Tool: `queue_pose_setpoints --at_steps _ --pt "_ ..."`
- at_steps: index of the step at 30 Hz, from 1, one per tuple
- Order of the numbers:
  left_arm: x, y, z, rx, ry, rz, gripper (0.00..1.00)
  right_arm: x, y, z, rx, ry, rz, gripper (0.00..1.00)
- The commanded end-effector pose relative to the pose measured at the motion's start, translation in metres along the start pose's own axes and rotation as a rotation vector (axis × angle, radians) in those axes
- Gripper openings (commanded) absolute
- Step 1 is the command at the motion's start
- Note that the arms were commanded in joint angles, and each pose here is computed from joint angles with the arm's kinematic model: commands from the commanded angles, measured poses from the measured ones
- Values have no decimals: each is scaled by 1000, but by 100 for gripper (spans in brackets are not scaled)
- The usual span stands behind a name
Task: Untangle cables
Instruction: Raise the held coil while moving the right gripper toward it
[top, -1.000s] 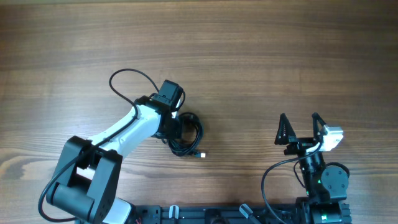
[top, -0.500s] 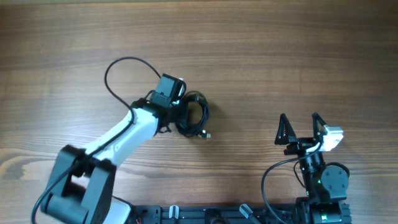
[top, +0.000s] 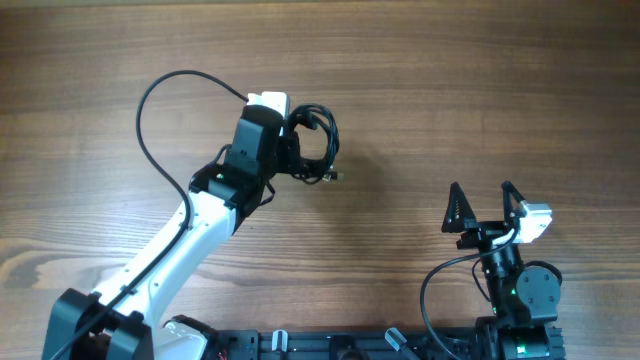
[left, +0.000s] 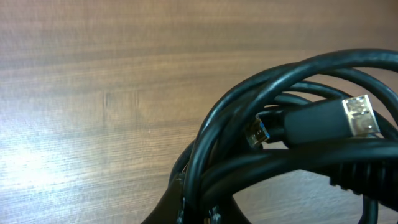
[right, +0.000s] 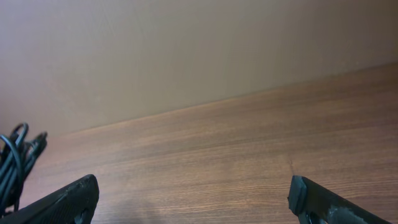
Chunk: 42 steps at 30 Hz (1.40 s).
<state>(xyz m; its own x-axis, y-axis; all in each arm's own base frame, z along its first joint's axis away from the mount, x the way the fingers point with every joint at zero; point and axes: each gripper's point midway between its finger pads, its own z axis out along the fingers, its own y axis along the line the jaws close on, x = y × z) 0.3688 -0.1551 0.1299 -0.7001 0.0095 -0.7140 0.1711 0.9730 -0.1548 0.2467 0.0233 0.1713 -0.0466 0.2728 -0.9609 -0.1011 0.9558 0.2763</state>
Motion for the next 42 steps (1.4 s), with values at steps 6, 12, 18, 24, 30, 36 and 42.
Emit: queue_pose_setpoints --at_steps 6,12,18,24,30,36,42 --pt "-51 -9 -35 48 -207 -99 4 1 3 0 -18 4 -17 100" --pt "-64 -11 -42 66 -258 -162 4 1 4 0 -19 4 68 100" --pt "-64 -28 -47 163 -242 -149 4 1 4 0 -23 11 559 100" --pt "-60 -39 -48 213 -233 -10 4 -7 31 -3 -172 22 442 100" --pt "-52 -90 -66 506 -224 187 4 -11 50 -7 -283 22 323 100" --pt "-53 -109 -79 626 -246 239 4 -33 89 -24 -513 -44 185 100" --pt "-64 -130 -113 875 -323 305 4 -40 115 -44 -684 -89 37 100"
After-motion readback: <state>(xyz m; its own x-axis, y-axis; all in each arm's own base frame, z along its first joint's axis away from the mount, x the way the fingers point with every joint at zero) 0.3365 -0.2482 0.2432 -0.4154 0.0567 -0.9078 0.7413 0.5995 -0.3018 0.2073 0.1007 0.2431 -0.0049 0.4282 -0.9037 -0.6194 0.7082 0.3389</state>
